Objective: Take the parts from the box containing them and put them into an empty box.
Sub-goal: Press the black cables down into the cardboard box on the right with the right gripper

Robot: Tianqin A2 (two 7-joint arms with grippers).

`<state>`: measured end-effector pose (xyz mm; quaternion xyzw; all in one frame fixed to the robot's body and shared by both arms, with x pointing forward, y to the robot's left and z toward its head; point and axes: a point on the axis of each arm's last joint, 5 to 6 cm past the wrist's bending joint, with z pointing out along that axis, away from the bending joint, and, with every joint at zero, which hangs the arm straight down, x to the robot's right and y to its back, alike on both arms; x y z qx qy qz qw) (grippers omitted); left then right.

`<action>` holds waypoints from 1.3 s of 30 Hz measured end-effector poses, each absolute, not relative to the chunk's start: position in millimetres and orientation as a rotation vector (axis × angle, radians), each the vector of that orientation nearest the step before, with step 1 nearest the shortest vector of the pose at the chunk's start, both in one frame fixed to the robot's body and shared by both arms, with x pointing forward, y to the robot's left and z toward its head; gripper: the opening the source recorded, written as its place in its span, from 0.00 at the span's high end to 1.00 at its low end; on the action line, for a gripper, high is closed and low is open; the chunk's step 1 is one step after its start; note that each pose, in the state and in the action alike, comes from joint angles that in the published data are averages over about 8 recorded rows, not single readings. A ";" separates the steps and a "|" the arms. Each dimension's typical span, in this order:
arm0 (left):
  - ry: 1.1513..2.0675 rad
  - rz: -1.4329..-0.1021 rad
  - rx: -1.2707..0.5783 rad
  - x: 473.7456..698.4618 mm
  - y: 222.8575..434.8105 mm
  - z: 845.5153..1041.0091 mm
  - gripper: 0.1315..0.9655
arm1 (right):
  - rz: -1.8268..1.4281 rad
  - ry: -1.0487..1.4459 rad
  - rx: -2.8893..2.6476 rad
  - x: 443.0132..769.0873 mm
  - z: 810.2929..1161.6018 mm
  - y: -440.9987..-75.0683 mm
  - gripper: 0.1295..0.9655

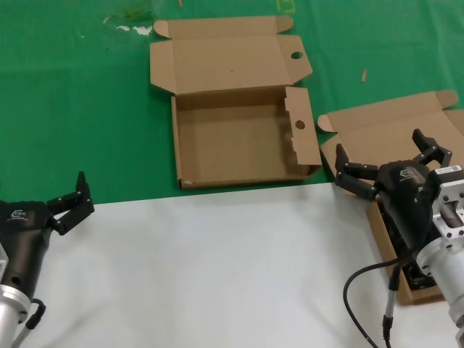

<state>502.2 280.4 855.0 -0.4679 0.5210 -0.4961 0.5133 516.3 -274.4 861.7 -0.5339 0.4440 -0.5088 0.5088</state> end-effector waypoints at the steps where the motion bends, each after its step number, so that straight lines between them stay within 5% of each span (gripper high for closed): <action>1: 1.253 -1.193 -1.125 502.2 280.4 855.0 0.00 | -1.226 1.070 -1.286 516.3 861.7 -274.4 0.00; 29: 1.253 -1.193 -1.125 502.2 280.4 855.0 0.03 | -1.226 1.070 -1.286 516.3 861.7 -274.4 0.00; 39: 1.253 -1.193 -1.125 502.2 280.4 855.0 0.14 | -1.253 1.019 -1.335 516.2 866.7 -269.7 0.00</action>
